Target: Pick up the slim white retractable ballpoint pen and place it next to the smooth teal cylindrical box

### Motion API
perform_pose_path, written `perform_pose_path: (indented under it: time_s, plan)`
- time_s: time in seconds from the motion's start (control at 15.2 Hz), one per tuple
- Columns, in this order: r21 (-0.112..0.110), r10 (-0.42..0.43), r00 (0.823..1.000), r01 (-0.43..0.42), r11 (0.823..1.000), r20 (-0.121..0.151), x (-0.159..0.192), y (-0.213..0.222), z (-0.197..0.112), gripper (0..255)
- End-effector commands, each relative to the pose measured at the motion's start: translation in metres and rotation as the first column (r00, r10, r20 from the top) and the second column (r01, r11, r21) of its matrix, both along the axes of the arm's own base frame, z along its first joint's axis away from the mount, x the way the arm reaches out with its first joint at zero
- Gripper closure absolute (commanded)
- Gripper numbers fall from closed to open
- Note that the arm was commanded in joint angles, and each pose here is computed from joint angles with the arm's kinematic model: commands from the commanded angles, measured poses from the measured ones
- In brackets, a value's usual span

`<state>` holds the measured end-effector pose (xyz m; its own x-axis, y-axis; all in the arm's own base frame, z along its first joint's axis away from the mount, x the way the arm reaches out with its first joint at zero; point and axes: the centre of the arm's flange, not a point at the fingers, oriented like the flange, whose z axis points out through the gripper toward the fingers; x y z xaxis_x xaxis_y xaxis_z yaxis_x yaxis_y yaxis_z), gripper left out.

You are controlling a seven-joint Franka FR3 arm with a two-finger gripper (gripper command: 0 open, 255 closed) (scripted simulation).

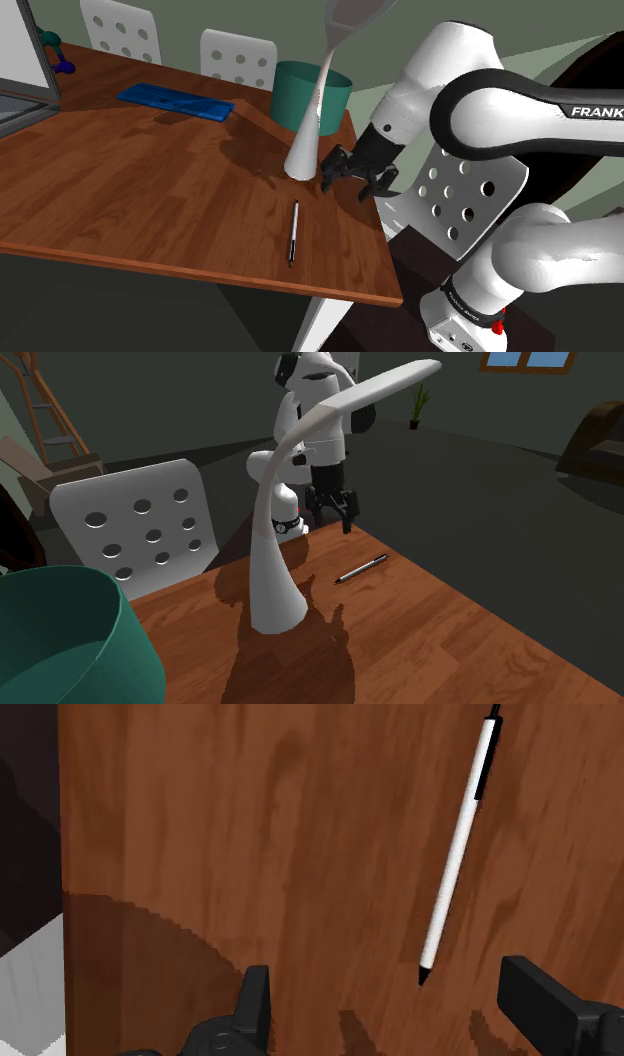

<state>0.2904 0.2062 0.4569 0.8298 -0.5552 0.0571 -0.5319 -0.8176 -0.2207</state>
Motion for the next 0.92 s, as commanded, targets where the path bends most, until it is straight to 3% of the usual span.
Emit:
perform_pose_path:
  time_s: [0.0, 0.26, 0.86]
  plan:
    - [0.016, -0.067, 0.998, 0.066, 0.998, 0.013, 0.013, 0.02, -0.012, 0]
    - [0.039, -0.178, 0.983, 0.177, 0.983, 0.033, 0.033, 0.054, -0.035, 0]
    - [0.039, -0.178, 0.983, 0.177, 0.983, 0.033, 0.042, 0.061, -0.073, 0]
